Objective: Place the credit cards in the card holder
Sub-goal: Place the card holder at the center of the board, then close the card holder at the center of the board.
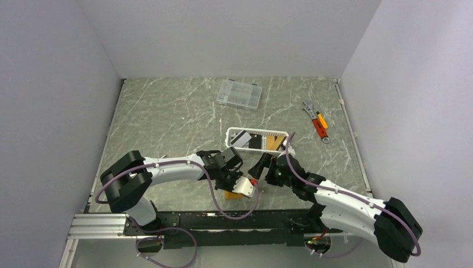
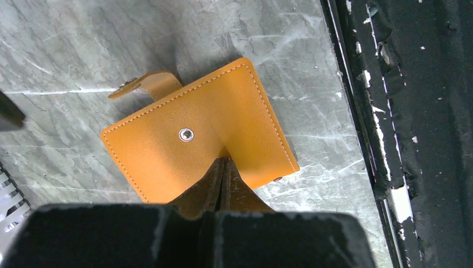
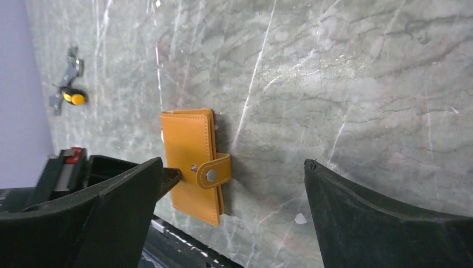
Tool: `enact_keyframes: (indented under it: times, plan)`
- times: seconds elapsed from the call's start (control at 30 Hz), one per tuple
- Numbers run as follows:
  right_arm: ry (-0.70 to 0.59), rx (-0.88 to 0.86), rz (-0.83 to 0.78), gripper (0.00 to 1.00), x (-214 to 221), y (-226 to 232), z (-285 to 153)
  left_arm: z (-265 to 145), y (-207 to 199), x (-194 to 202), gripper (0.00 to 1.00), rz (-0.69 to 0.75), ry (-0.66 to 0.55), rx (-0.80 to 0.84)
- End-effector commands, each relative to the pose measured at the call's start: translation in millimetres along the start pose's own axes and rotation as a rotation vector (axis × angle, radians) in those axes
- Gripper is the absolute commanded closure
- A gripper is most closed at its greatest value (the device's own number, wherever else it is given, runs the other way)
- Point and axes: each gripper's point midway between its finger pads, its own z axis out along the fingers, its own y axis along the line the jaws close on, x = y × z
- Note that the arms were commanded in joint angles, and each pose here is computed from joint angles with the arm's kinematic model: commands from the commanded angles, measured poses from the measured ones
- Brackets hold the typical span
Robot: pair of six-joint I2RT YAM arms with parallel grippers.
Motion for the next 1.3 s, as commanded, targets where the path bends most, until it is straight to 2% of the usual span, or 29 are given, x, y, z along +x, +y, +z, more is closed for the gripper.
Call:
enact_keyframes:
  times: [0.0, 0.07, 0.1, 0.2, 0.33, 0.4, 0.43, 0.53, 0.83, 1.07, 1.27]
  plan:
    - [0.006, 0.025, 0.072, 0.0, -8, -2, -14, 3, -14, 29, 1.0, -0.004, 0.1, 0.014]
    - [0.005, 0.027, 0.061, 0.0, -12, -1, -19, -1, -12, 27, 1.0, 0.0, 0.094, -0.004]
    - [0.017, 0.002, 0.04, 0.04, -13, 5, -20, -4, -10, 26, 1.0, 0.003, 0.091, -0.013]
    - [0.074, -0.006, -0.019, 0.36, -15, 19, -21, -16, -4, 19, 1.0, 0.012, 0.084, -0.048]
    - [0.211, 0.046, -0.065, 0.66, -6, 26, -11, -33, 1, 9, 1.0, 0.011, 0.07, -0.079]
    - [0.291, 0.078, -0.071, 0.71, 2, 28, -4, -39, 1, 6, 1.0, 0.003, 0.061, -0.087]
    - [0.329, 0.07, -0.073, 0.71, 5, 33, -2, -41, 1, 5, 1.0, 0.004, 0.058, -0.093]
    - [0.391, 0.033, -0.07, 0.61, 12, 47, 2, -45, 0, 4, 1.0, 0.004, 0.046, -0.113]
    - [0.457, 0.152, -0.091, 0.54, 22, 54, 4, -39, -11, -1, 1.0, 0.062, -0.009, -0.104]
    - [0.522, 0.274, -0.144, 0.55, 39, 50, 19, -19, -11, 0, 1.0, 0.12, 0.025, -0.089]
    - [0.527, 0.396, -0.177, 0.62, 36, 35, 25, -12, -14, 7, 1.0, 0.121, 0.048, -0.07]
